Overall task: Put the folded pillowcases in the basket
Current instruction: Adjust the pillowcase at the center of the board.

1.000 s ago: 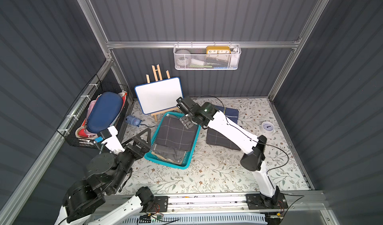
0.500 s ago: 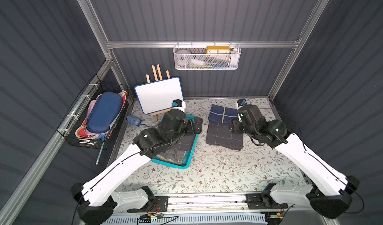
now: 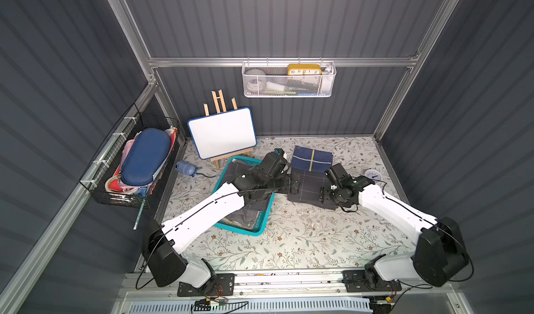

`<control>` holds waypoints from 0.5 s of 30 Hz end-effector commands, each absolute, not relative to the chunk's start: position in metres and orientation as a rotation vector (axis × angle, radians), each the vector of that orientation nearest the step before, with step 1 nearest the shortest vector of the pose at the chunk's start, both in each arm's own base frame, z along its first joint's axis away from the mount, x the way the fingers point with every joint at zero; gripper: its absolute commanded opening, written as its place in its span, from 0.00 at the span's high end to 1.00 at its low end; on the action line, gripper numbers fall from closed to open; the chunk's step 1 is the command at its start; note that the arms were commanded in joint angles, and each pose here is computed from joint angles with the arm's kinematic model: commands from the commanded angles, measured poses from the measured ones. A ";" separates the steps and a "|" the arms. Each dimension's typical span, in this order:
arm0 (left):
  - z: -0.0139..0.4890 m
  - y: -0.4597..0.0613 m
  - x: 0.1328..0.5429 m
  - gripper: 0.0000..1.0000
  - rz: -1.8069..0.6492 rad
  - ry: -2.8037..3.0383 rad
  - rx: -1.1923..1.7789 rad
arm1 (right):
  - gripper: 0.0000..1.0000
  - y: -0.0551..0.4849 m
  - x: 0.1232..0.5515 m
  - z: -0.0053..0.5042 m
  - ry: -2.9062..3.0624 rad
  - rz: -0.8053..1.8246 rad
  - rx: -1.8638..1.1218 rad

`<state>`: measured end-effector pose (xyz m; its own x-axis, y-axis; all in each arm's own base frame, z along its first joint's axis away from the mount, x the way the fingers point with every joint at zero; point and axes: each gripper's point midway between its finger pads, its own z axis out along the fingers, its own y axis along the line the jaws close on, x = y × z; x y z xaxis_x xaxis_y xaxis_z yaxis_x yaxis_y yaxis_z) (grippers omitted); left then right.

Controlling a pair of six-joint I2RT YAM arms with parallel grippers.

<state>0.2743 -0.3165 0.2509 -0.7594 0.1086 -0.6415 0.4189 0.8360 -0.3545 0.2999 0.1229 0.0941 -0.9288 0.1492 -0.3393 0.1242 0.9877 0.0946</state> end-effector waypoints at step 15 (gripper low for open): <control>0.270 -0.263 0.284 0.00 -0.550 2.234 0.301 | 0.24 0.194 0.341 0.024 2.965 0.107 0.010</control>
<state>0.2795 -0.2680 0.2658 -0.6807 0.0344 -0.7317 0.3757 0.8739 -0.3085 0.3578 0.1971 0.0337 -0.9751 0.0443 -0.2172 0.0207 0.9938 0.1094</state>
